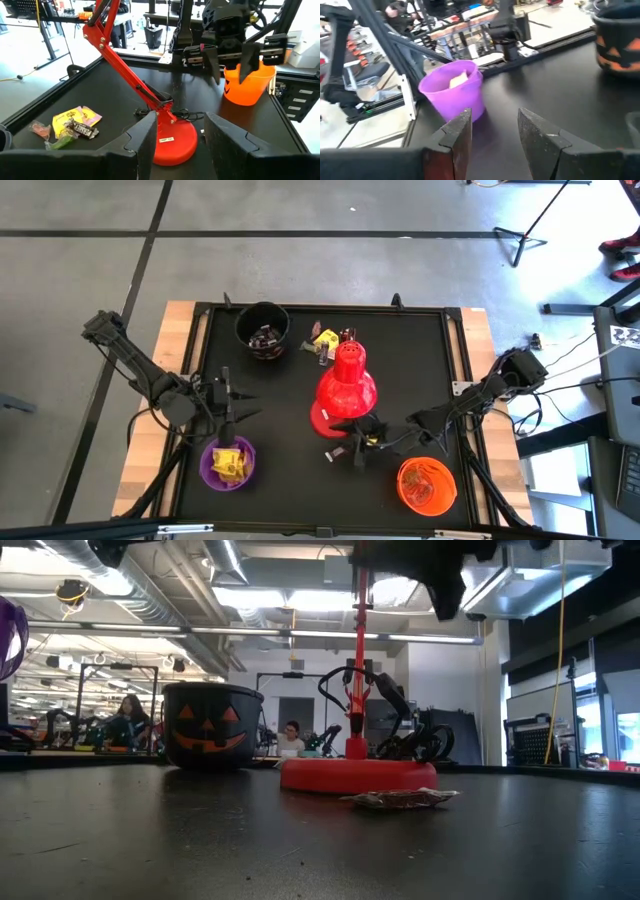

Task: Organize candy in baskets
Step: Put the brown chocolate bar into the black bucket

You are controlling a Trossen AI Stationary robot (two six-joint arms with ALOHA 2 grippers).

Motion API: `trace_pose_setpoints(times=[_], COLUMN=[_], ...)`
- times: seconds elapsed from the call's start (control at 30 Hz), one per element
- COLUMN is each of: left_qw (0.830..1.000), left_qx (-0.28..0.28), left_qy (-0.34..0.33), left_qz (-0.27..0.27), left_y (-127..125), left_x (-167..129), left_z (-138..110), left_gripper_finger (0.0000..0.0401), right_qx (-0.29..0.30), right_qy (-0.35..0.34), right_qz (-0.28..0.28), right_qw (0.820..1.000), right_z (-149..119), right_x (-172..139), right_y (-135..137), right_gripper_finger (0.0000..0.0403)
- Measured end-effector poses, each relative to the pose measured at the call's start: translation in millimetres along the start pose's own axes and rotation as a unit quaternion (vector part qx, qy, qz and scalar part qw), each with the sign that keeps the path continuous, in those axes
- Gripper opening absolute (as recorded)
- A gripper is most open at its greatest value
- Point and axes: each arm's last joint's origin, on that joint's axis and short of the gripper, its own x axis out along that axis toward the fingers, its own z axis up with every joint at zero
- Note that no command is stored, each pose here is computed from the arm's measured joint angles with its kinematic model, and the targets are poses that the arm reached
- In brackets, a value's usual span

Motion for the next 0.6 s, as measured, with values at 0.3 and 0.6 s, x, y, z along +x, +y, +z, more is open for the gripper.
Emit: trace_pose_setpoints(times=[0.3, 0.6], left_qw=[1.000, 1.000], left_qx=[0.002, 0.005], left_qy=[0.001, 0.005], left_qz=[-0.003, -0.012], left_y=[-0.3, -0.7], left_x=[0.1, 0.1], left_z=[0.0, -0.5], left_gripper_finger=[0.0152, 0.0152], right_qx=[-0.073, -0.067], right_qy=[0.045, 0.128], right_qz=[0.020, 0.020], right_qw=[0.996, 0.989], right_z=[-3.4, -17.7], right_x=[30.2, 37.7], right_y=[21.0, 21.9], right_gripper_finger=[0.0156, 0.0156])
